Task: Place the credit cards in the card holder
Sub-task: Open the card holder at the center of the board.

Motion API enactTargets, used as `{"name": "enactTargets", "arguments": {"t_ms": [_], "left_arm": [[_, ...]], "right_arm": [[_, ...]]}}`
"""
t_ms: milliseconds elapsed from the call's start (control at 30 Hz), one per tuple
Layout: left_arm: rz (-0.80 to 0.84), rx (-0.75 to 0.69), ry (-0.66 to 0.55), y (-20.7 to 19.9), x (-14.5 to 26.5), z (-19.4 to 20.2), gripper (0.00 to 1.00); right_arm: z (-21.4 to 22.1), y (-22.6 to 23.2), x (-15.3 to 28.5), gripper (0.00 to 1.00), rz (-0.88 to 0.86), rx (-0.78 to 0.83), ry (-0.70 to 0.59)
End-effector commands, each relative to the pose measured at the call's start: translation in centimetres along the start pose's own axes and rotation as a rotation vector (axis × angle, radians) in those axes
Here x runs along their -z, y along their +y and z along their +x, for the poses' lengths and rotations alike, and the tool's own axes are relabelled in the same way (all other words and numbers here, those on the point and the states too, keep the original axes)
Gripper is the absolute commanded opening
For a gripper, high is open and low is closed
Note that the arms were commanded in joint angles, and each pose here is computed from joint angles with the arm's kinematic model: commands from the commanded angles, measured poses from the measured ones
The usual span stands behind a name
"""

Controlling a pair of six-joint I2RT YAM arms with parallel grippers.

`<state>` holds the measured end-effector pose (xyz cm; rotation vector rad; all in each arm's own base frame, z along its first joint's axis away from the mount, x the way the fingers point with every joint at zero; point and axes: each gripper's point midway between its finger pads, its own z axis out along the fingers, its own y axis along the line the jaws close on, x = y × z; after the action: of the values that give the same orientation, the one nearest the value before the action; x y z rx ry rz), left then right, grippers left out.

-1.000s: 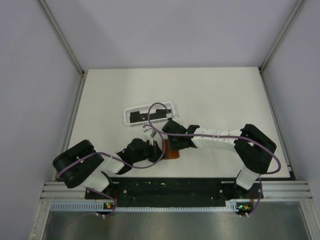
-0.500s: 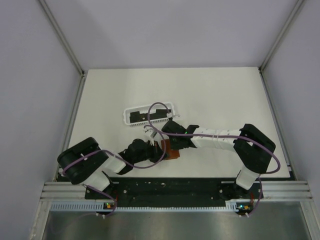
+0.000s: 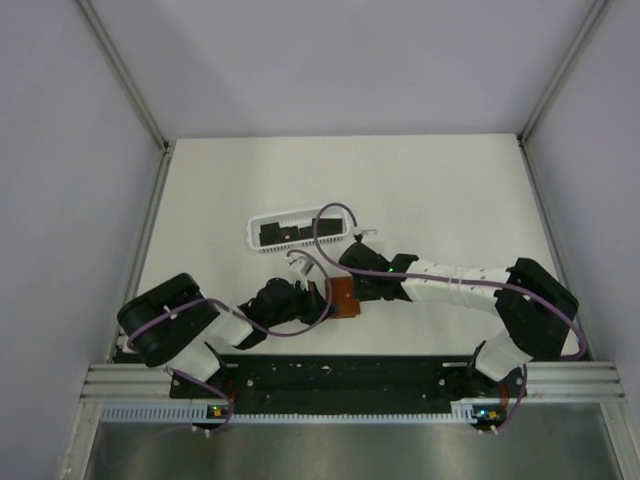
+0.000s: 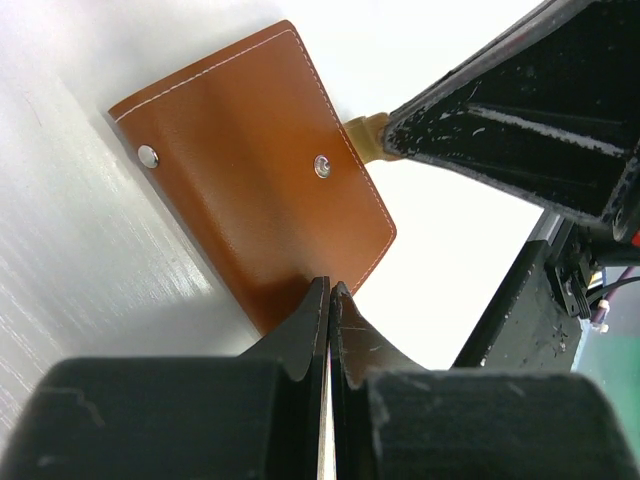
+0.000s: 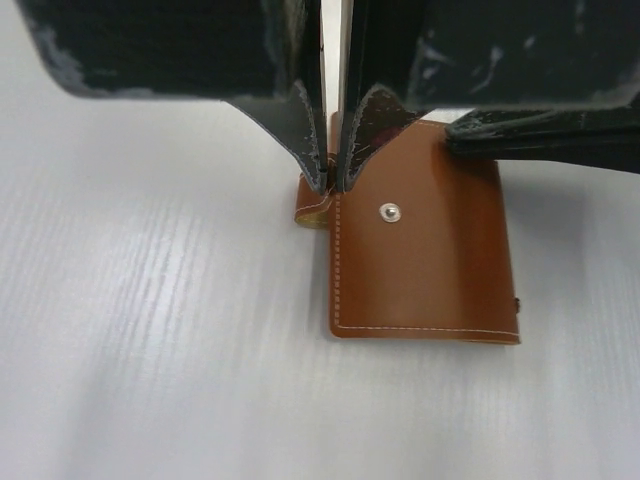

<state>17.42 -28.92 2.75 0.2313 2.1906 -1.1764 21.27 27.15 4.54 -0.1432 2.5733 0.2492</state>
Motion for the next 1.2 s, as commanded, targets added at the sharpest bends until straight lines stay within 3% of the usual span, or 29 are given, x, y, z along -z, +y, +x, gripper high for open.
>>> {"name": "enactTargets", "arguments": {"t_ms": [0,233,567,700,800,933,1167], "left_arm": [[-0.131,0.005,0.062,3.2,0.3,2.1,0.0],[-0.123,-0.011,0.061,2.6,0.1,1.5,0.0],[-0.091,-0.069,0.035,0.5,0.2,-0.9,0.0],[-0.11,-0.102,0.019,0.2,0.2,-2.0,0.0],[-0.116,-0.106,0.024,0.4,0.2,-1.9,0.0],[-0.113,-0.093,0.031,0.5,0.0,-1.6,0.0],[-0.108,-0.073,0.032,0.7,0.0,-1.1,0.0]], "right_arm": [[0.2,-3.2,0.2,0.0,0.064,-0.037,-0.003],[1.0,-6.5,-0.3,0.01,0.129,-0.057,-0.007],[-0.1,-4.6,0.4,0.0,-0.018,-0.1,-0.078],[-1.2,-3.4,1.7,0.32,-0.119,-0.118,-0.138],[-2.6,-2.1,3.1,0.5,-0.205,-0.111,-0.189],[-3.8,0.1,3.9,0.56,-0.271,-0.073,-0.179],[-3.1,2.0,1.3,0.6,-0.21,-0.047,-0.072]]}}
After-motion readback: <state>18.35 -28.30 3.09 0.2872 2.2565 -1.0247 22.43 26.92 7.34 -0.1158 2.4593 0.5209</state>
